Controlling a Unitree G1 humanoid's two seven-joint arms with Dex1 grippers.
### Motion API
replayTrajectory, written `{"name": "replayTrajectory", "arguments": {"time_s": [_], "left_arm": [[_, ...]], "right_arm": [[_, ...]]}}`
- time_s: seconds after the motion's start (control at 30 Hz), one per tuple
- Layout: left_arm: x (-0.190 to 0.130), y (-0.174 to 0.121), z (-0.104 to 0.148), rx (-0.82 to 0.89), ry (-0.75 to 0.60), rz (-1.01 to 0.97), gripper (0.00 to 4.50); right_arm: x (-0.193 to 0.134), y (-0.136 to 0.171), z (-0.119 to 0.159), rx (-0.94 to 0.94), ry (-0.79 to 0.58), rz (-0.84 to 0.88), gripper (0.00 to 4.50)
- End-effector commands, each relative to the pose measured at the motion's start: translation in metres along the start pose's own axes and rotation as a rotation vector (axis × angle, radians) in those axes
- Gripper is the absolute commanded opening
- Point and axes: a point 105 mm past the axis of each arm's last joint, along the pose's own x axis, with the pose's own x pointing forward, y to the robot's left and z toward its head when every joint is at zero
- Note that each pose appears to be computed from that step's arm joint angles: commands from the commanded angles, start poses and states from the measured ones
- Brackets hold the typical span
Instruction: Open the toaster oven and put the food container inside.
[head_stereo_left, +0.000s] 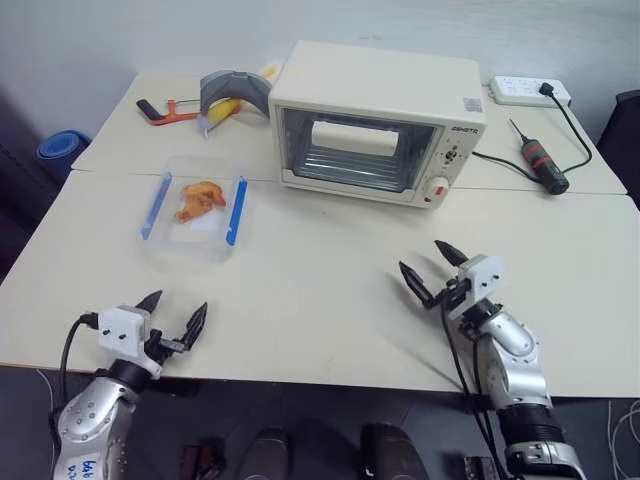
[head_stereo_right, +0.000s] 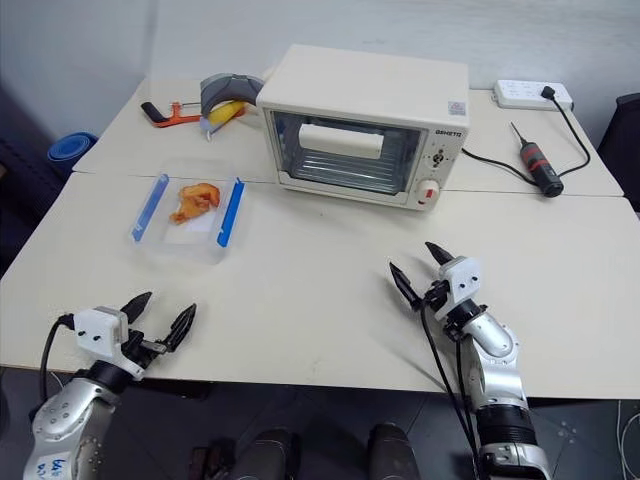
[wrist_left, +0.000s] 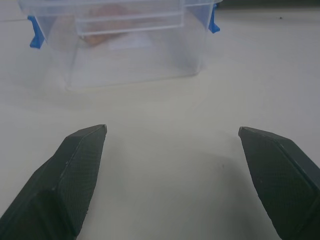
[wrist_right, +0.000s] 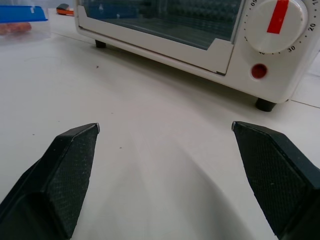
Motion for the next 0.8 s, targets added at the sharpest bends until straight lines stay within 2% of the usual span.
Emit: {"name": "replayTrajectory", "arguments": {"time_s": [0.03,0.1,0.17,0.27,0.33,0.4,0.6,0.8], "left_arm": [[-0.002,-0.006,0.011,0.052,-0.019,-0.049,4.5],[0.002,0.001,0.031,-0.008,-0.096,-0.045,4.5],[0.006,-0.001,0.057,-0.058,-0.203,-0.12,4.5],[0.01,-0.012,0.09,-0.107,-0.276,-0.325,4.5],[0.015,-0.013,0.106,-0.097,-0.3,-0.403,4.5],[0.023,-0.012,0.123,-0.073,-0.33,-0.463,4.5],[0.033,-0.01,0.136,-0.053,-0.347,-0.55,4.5],[0.037,-0.009,0.132,-0.062,-0.352,-0.538,4.5]], "right_arm": [[0.006,0.011,0.009,-0.032,-0.04,0.078,4.44],[0.011,0.015,0.02,-0.025,-0.069,0.152,4.44],[0.021,0.012,0.041,-0.006,-0.116,0.196,4.44],[0.042,0.013,0.067,0.035,-0.131,0.301,4.44],[0.055,0.017,0.079,0.029,-0.117,0.378,4.44],[0.074,0.011,0.09,-0.009,-0.111,0.383,4.44],[0.108,0.001,0.105,-0.028,-0.108,0.345,4.44],[0.125,0.022,0.126,-0.027,-0.188,0.394,4.44]]}}
